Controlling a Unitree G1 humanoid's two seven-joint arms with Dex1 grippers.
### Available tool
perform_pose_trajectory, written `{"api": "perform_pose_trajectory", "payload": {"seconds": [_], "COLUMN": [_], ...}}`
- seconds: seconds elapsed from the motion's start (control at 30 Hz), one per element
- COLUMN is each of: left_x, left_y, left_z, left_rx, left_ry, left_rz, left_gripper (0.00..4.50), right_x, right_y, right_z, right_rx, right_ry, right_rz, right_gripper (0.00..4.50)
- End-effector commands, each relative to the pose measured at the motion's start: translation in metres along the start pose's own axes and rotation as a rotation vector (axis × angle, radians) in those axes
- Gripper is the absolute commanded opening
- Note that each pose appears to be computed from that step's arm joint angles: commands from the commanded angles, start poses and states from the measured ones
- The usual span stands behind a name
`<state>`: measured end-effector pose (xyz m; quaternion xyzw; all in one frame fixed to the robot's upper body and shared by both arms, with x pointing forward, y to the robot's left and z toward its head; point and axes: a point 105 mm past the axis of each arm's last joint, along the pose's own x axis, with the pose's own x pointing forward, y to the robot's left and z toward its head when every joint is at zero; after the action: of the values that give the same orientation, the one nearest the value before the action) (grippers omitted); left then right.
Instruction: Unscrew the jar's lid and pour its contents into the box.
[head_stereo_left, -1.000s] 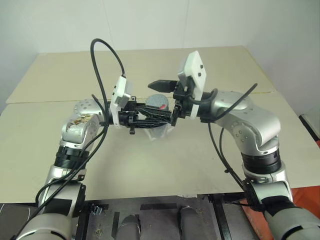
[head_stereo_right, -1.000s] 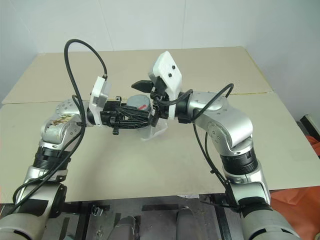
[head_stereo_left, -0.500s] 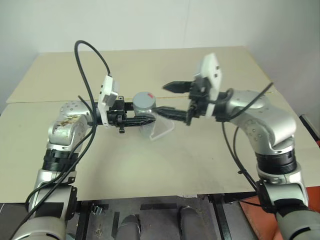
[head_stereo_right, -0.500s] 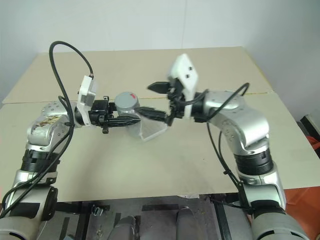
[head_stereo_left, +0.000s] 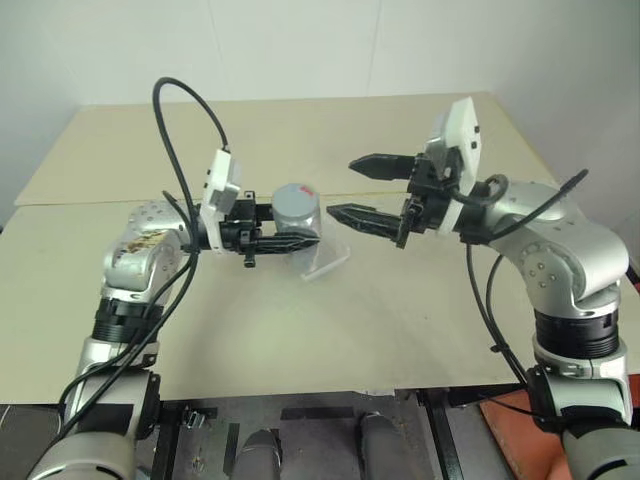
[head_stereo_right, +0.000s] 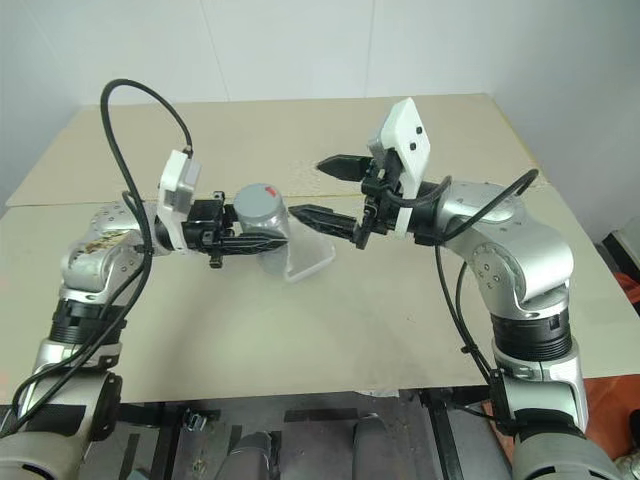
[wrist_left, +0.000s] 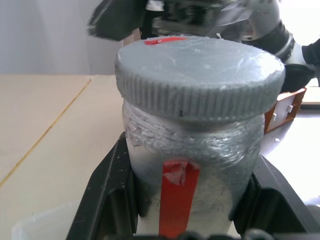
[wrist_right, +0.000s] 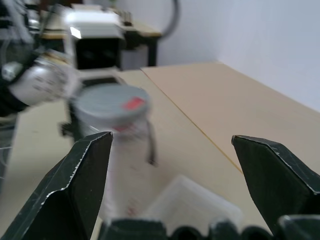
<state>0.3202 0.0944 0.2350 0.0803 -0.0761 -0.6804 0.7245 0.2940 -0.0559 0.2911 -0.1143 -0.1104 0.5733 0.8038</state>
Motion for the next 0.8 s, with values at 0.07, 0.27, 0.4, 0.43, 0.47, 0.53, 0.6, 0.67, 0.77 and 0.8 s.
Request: {"api": "perform_pose_trajectory", "payload": {"seconds": [0.07,0.27,0.4,0.43,0.47,0.53,0.6,0.67,0.77,0.8], "left_x": [0.009,0.014,0.014,0.014,0.014,0.013,0.012,0.011,0.007,0.006], "left_y": [0.002,0.000,-0.003,-0.004,-0.004,-0.005,-0.005,-0.005,-0.005,-0.004], "left_z": [0.011,0.012,0.012,0.012,0.012,0.012,0.012,0.013,0.015,0.014], "left_rx": [0.056,0.066,0.068,0.068,0.068,0.067,0.070,0.075,0.077,0.077], "left_ry": [-0.024,-0.029,-0.029,-0.029,-0.028,-0.027,-0.023,-0.015,-0.009,-0.007], "left_rz": [-0.025,-0.051,-0.058,-0.060,-0.059,-0.057,-0.057,-0.059,-0.056,-0.054], "left_gripper": [1.93,1.93,1.93,1.93,1.93,1.93,1.93,1.93,1.93,1.93], "right_x": [0.011,0.032,0.041,0.043,0.045,0.046,0.045,0.041,0.032,0.029], "right_y": [0.014,0.015,0.012,0.011,0.010,0.007,0.003,-0.002,-0.008,-0.009], "right_z": [0.016,0.013,0.010,0.009,0.008,0.005,0.001,-0.001,-0.002,-0.002], "right_rx": [-0.054,-0.058,-0.049,-0.048,-0.048,-0.046,-0.041,-0.037,-0.033,-0.032], "right_ry": [-0.055,-0.055,-0.053,-0.052,-0.050,-0.043,-0.030,-0.020,-0.020,-0.019], "right_rz": [0.053,0.061,0.058,0.056,0.055,0.049,0.035,0.016,-0.010,-0.019], "right_gripper": [4.45,4.45,4.45,4.45,4.45,4.45,4.45,4.45,4.45,4.45]}}
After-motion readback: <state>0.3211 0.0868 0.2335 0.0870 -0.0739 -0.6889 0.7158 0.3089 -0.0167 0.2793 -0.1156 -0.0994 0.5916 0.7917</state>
